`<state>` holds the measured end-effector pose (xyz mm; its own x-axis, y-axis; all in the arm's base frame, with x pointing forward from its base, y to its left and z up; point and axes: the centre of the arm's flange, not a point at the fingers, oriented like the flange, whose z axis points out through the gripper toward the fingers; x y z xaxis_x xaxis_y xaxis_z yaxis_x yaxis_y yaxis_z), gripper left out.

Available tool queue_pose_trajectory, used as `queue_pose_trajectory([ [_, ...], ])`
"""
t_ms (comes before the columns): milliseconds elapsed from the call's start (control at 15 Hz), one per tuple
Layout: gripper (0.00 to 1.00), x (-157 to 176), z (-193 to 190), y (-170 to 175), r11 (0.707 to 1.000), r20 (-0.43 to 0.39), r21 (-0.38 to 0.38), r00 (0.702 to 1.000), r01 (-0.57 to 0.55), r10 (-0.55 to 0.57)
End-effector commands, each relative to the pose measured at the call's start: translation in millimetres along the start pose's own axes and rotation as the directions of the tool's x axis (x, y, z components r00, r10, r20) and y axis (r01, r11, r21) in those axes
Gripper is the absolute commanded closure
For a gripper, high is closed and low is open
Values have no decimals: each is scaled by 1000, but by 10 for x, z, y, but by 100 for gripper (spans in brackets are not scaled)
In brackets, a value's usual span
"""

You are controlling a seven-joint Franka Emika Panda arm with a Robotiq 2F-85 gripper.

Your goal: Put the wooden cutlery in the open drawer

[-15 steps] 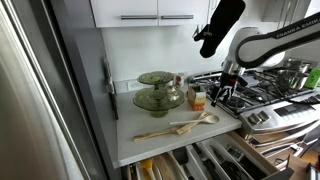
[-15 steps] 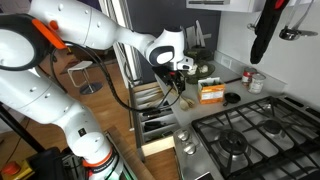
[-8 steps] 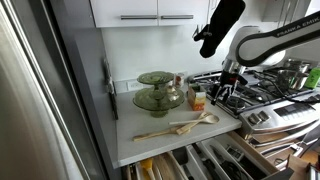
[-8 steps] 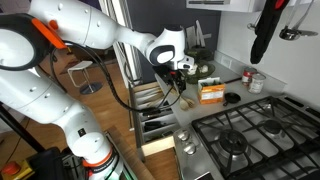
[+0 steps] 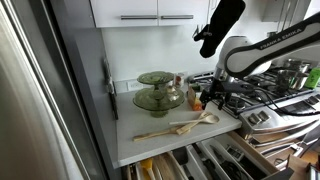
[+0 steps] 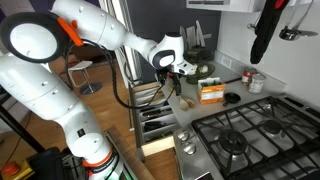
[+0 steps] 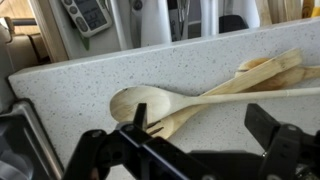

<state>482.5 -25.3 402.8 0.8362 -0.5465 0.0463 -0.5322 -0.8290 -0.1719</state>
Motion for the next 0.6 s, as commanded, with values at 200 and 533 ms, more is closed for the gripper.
queue_pose_trajectory([
  [200, 0, 70, 210, -246, 983, 5, -15, 983, -182, 182],
  [533, 0, 101, 254, -290, 975, -4, -26, 975, -223, 223],
])
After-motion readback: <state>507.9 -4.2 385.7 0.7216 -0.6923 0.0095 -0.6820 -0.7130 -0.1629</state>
